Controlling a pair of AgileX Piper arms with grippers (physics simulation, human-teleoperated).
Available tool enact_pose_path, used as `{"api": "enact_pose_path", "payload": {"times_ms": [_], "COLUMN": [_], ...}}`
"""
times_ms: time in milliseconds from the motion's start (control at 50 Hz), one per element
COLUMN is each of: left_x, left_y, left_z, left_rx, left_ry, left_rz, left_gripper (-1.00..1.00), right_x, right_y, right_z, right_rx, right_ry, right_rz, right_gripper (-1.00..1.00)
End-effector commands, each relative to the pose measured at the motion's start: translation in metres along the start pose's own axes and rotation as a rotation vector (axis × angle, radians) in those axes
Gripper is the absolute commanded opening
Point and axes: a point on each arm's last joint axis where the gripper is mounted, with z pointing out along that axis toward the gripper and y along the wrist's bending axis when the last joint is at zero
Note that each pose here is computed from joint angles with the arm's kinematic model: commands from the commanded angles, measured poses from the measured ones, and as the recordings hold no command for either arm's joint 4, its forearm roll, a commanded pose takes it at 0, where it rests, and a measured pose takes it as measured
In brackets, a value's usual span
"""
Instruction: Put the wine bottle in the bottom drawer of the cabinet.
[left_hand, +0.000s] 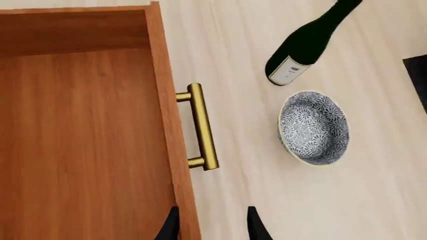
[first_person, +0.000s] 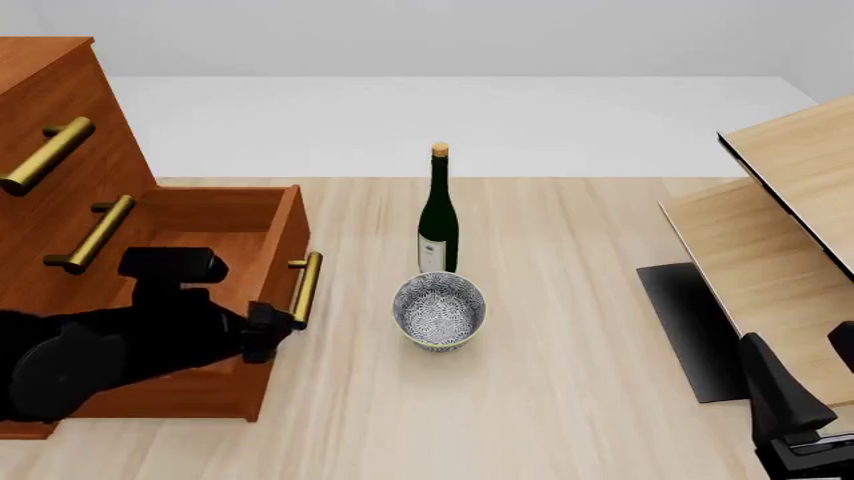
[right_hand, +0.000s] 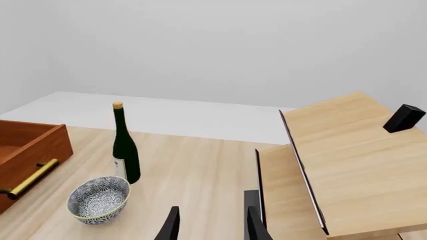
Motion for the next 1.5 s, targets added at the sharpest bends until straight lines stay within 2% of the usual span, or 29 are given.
{"api": "enact_pose_path", "payload": {"times_ms": [20,200,260,360,400,520,560,600,640,760,800,820,940,960,1020,1060,1100,1180,1240,1260,1400,1500], "left_x": [-0.052,-0.077,-0.086,-0.096,-0.102,-0.115,-0.118,-0.122,-0.124,-0.134,-0.137,-0.140,-0.155,-0.158,-0.164,-0.169,-0.170,-0.171,-0.176,-0.175,-0.180,-0.181], "left_y": [-0.031,-0.041,-0.046,-0.051,-0.050,-0.060,-0.060,-0.063,-0.067,-0.073,-0.079,-0.079,-0.090,-0.091,-0.096,-0.091,-0.094,-0.098,-0.096,-0.103,-0.105,-0.118], "left_z": [-0.068,-0.098,-0.113,-0.119,-0.119,-0.118,-0.122,-0.119,-0.120,-0.113,-0.109,-0.107,-0.095,-0.092,-0.088,-0.078,-0.075,-0.072,-0.066,-0.067,-0.053,-0.050], "left_rx": [0.091,0.115,0.136,0.147,0.135,0.168,0.172,0.181,0.192,0.212,0.222,0.220,0.236,0.241,0.244,0.222,0.222,0.247,0.232,0.253,0.249,0.284], "left_ry": [-0.218,-0.288,-0.357,-0.405,-0.427,-0.468,-0.505,-0.503,-0.525,-0.560,-0.568,-0.571,-0.566,-0.558,-0.569,-0.546,-0.570,-0.580,-0.586,-0.603,-0.607,-0.612], "left_rz": [0.231,0.253,0.283,0.308,0.301,0.298,0.296,0.281,0.302,0.287,0.315,0.303,0.291,0.268,0.288,0.260,0.291,0.253,0.254,0.275,0.270,0.286], "left_gripper": [1.00,1.00,1.00,1.00,1.00,1.00,1.00,1.00,1.00,1.00,1.00,1.00,1.00,1.00,1.00,1.00,1.00,1.00,1.00,1.00,1.00,1.00], "right_x": [0.000,-0.001,-0.001,-0.002,-0.002,-0.001,-0.001,-0.002,-0.002,-0.002,-0.002,-0.002,-0.003,-0.003,-0.002,-0.003,-0.002,-0.003,-0.002,-0.002,-0.001,0.000], "right_y": [0.000,0.001,0.000,0.000,0.000,0.000,0.001,0.000,0.000,0.001,0.000,0.000,0.001,0.001,0.001,0.001,0.001,0.001,0.001,0.001,0.001,0.002], "right_z": [0.000,0.000,0.000,0.000,0.001,0.000,0.000,0.000,0.000,0.001,0.000,0.000,0.000,0.000,0.001,0.000,0.000,0.001,0.002,0.002,0.002,0.002], "right_rx": [-0.004,-0.010,-0.009,-0.008,-0.009,-0.009,-0.010,-0.009,-0.009,-0.010,-0.010,-0.010,-0.011,-0.011,-0.013,-0.014,-0.016,-0.016,-0.023,-0.024,-0.025,-0.026], "right_ry": [0.001,-0.002,-0.003,-0.003,-0.003,-0.002,-0.002,-0.003,-0.003,-0.004,-0.004,-0.004,-0.006,-0.006,-0.005,-0.005,-0.004,-0.008,-0.003,-0.003,0.000,0.003], "right_rz": [-0.002,-0.005,-0.005,-0.003,-0.003,-0.003,-0.002,-0.002,-0.002,-0.002,-0.001,-0.002,-0.002,-0.002,-0.001,-0.002,-0.001,-0.001,-0.003,-0.002,-0.004,-0.007], "right_gripper": [1.00,1.00,1.00,1.00,1.00,1.00,1.00,1.00,1.00,1.00,1.00,1.00,1.00,1.00,1.00,1.00,1.00,1.00,1.00,1.00,1.00,1.00]}}
